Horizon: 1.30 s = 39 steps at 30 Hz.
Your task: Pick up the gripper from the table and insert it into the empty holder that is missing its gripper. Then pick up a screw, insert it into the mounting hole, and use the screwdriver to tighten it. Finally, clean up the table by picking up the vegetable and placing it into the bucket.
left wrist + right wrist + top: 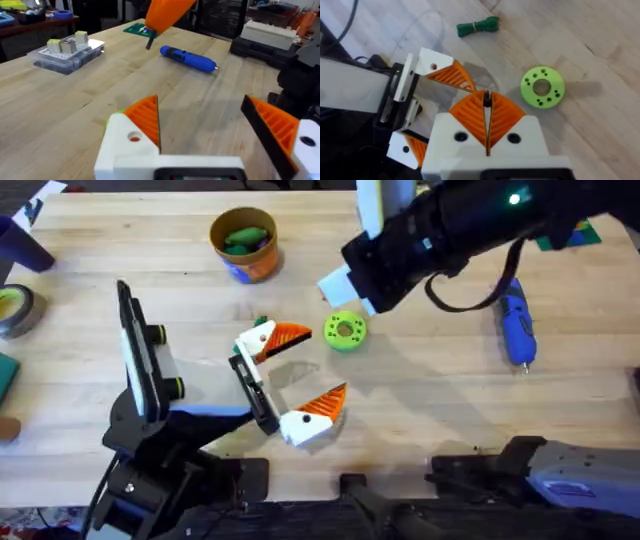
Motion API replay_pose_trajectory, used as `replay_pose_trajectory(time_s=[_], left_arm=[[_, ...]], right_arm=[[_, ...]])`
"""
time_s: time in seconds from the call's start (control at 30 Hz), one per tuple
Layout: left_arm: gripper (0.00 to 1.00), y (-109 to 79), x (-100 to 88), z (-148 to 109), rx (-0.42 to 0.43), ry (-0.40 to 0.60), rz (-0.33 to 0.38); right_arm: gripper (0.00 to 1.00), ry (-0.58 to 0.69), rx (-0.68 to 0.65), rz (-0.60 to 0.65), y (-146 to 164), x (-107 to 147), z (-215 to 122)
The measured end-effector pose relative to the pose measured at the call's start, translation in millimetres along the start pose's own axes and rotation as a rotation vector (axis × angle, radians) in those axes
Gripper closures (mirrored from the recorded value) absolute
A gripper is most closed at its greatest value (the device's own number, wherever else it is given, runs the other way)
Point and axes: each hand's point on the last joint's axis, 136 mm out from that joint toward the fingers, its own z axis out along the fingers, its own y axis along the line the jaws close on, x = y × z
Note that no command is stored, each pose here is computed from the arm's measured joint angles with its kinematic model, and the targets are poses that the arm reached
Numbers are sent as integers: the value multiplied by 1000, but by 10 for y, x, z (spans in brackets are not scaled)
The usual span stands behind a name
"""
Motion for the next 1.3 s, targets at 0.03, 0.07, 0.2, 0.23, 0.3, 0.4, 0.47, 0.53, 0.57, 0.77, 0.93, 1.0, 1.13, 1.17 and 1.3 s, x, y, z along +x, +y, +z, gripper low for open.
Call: replay_pose_trajectory(time_s=[0.03, 0.07, 0.2, 0.23, 0.3, 0.4, 0.47, 0.53, 0.57, 0.77, 0.93, 1.0, 1.13, 1.17, 1.3], left_arm=[[6, 0, 0, 0, 0, 0, 0], [6, 0, 0, 0, 0, 0, 0], [6, 0, 0, 0, 0, 0, 0], [6, 0, 0, 0, 0, 0, 0], [6, 0, 0, 0, 0, 0, 0], [6, 0, 0, 0, 0, 0, 0], [6, 0, 0, 0, 0, 0, 0], [6, 0, 0, 0, 0, 0, 0], [6, 0, 0, 0, 0, 0, 0], [6, 0, 0, 0, 0, 0, 0], [6, 0, 0, 0, 0, 0, 0], [6, 0, 0, 0, 0, 0, 0], [6, 1, 1, 0, -1, 0, -4], [6, 1, 0, 0, -1, 0, -5], [6, 1, 0, 0, 0, 0, -4]], right_arm=[[995, -1, -20, 3, 35, -5, 0], [995, -1, -37, 6, 64, -5, -1], [995, -24, -88, 19, 156, -87, 33], [995, -29, -97, 23, 176, -110, 52], [995, -20, -111, 29, 224, -118, 105], [995, 21, -123, 30, 311, -83, 173], [995, 45, -127, 24, 373, -90, 187], [995, 81, -118, 18, 423, -84, 180], [995, 96, -110, 12, 447, -87, 173], [995, 135, -100, -36, 634, -200, 232], [995, 176, -104, -59, 729, -184, 410], [995, 195, -99, -64, 741, -155, 481], [995, 223, -76, -74, 731, -100, 553], [995, 220, -72, -76, 728, -106, 556], [995, 208, -63, -79, 718, -132, 562]])
